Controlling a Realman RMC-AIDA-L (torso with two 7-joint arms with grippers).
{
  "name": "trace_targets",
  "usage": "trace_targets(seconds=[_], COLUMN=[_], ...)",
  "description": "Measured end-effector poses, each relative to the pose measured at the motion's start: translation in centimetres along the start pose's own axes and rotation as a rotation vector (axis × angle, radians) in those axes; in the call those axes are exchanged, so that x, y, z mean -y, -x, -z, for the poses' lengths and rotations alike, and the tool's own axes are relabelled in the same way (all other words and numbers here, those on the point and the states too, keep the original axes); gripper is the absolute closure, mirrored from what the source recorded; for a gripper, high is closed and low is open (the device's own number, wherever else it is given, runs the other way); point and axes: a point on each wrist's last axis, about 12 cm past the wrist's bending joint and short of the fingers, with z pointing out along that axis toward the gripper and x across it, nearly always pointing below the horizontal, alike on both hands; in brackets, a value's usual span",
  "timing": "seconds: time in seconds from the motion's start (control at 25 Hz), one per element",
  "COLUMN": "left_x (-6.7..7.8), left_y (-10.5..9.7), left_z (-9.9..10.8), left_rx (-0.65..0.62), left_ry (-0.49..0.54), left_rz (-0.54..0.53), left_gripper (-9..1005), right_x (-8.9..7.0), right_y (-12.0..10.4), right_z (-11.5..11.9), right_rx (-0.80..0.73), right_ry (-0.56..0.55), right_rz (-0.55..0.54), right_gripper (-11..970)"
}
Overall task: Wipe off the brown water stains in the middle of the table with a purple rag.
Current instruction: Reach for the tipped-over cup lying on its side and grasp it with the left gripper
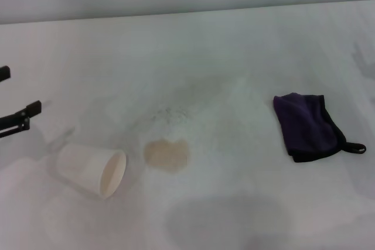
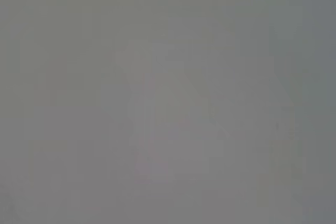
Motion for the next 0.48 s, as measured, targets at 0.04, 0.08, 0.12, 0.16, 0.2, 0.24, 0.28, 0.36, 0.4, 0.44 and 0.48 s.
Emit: trace_targets(seconds=[0.04, 0.08, 0.12, 0.16, 0.2, 0.24, 0.28, 0.36, 0.4, 0.44, 0.48], left_x=[-0.2, -0.4, -0.5, -0.6, -0.7, -0.7, -0.7, -0.8, -0.8, -0.9, -0.9], left_y=[0.2, 0.5, 0.7, 0.9, 1.2, 1.3, 1.6, 2.0, 2.2, 2.5, 2.7], left_z=[-0.1, -0.1, -0.2, -0.5, -0.7, -0.8, -1.0, -1.3, -1.4, -1.6, -1.7], left_rx=[-0.021, -0.047, -0.063, -0.086, -0.109, -0.121, -0.137, -0.170, -0.190, -0.212, -0.232], left_ry=[-0.017, -0.035, -0.048, -0.065, -0.082, -0.091, -0.106, -0.136, -0.155, -0.176, -0.197], left_rz=[0.004, 0.005, 0.005, 0.004, 0.000, -0.001, -0.004, 0.000, 0.008, 0.015, 0.021], left_gripper=[106, 106, 106, 106, 106, 107, 107, 107, 107, 107, 107], right_x=[0.0, -0.1, -0.1, -0.2, -0.2, -0.3, -0.3, -0.4, -0.4, -0.4, -0.4], right_y=[0.0, 0.0, 0.0, 0.0, 0.0, 0.0, 0.0, -0.1, -0.1, -0.1, -0.1], right_z=[0.0, 0.0, 0.0, 0.0, 0.1, 0.1, 0.2, 0.3, 0.3, 0.4, 0.4], right_rx=[0.000, 0.000, 0.001, 0.002, 0.003, 0.005, 0.006, 0.007, 0.008, 0.008, 0.008], right_ry=[0.000, 0.001, 0.001, 0.002, 0.003, 0.004, 0.004, 0.005, 0.005, 0.005, 0.005], right_rz=[-0.001, -0.001, -0.002, -0.003, -0.004, -0.006, -0.009, -0.013, -0.015, -0.015, -0.015], right_gripper=[100, 100, 100, 100, 100, 100, 100, 100, 100, 100, 100])
